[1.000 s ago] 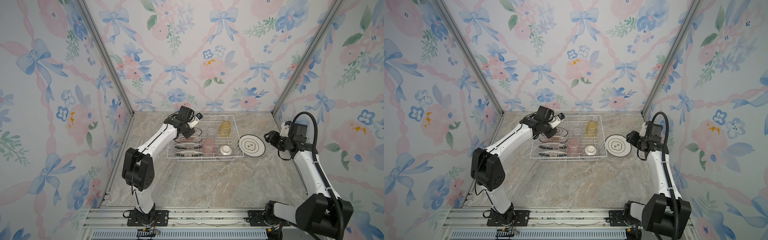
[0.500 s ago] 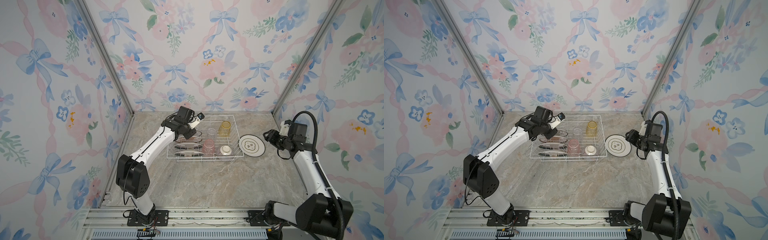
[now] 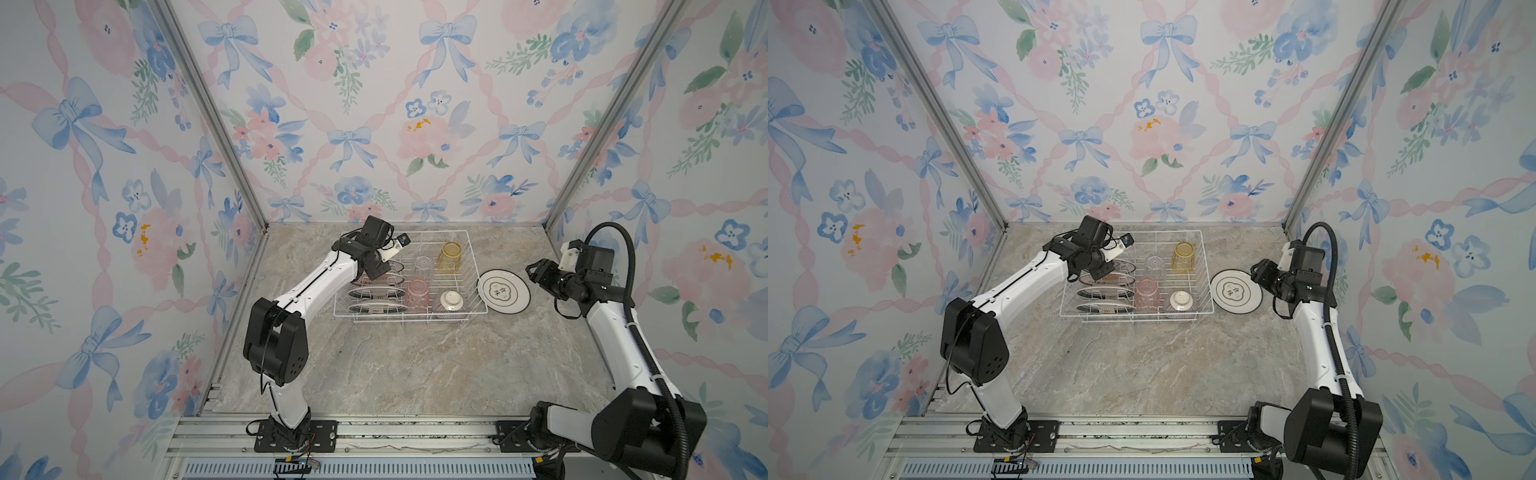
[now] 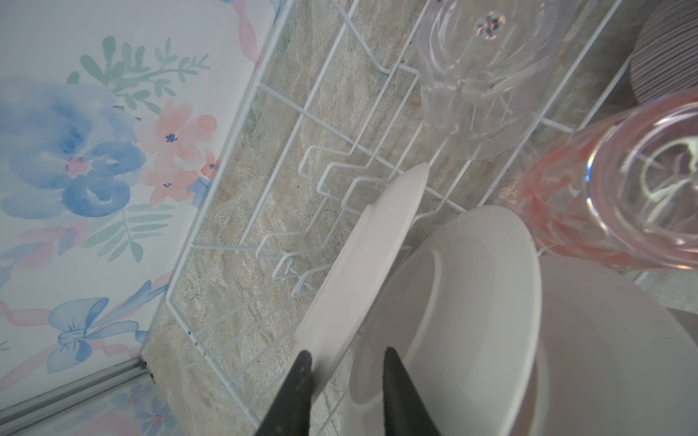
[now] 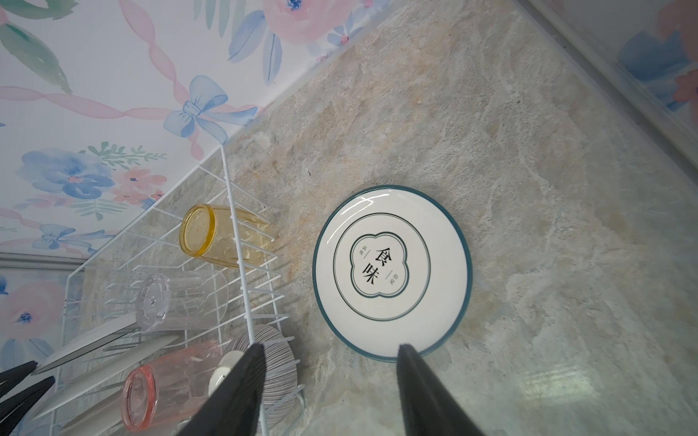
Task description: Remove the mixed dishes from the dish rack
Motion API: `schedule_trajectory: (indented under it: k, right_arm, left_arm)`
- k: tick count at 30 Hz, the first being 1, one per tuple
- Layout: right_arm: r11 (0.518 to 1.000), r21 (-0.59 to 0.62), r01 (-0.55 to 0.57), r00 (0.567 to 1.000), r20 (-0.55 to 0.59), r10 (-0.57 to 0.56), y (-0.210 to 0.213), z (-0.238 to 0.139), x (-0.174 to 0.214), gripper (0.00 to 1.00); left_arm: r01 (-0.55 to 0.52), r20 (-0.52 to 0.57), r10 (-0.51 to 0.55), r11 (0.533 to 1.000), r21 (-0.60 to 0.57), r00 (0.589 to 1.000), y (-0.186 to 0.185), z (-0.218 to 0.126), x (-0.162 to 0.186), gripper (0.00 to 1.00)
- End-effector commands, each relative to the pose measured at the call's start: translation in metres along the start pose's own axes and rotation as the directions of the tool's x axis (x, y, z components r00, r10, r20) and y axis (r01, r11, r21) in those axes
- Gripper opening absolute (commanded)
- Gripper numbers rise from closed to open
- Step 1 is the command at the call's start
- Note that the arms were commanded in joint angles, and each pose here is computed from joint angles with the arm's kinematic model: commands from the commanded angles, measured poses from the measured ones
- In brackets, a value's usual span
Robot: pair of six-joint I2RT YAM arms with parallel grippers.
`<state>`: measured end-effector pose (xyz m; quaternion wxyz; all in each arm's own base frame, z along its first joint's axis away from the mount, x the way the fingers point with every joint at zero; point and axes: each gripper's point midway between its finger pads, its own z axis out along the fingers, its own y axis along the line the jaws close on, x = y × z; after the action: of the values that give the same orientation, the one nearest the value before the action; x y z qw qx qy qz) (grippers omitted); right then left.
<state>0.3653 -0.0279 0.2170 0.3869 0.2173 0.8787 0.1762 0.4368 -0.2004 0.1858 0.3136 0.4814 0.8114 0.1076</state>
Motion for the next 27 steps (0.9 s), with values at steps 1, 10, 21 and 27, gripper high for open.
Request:
schedule_trajectory:
  k: [1,10,21,27]
  right_arm:
    - [1.000,-0.026,0.005,1.000,0.011,-0.005,0.006,-0.003,0.001,0.58]
    - [0.999,-0.037,-0.001,1.000,0.009,0.001,0.007,0.000,0.002,0.59]
    - [0.999,-0.040,-0.005,1.000,0.004,0.006,0.006,0.002,0.003,0.59]
    - [0.999,-0.047,-0.006,1.000,0.006,0.006,0.007,0.000,0.004,0.59]
  left_arm:
    - [-0.049,-0.033,0.049,0.999,-0.023,0.998,0.006,0.007,0.000,0.27]
    - [-0.088,-0.084,0.083,0.994,-0.061,0.993,0.017,0.025,0.001,0.14]
    - [-0.109,-0.104,0.099,0.989,-0.103,0.990,0.028,0.033,0.003,0.00]
    - [-0.090,-0.051,0.080,0.967,-0.239,0.996,0.049,0.016,-0.006,0.00]
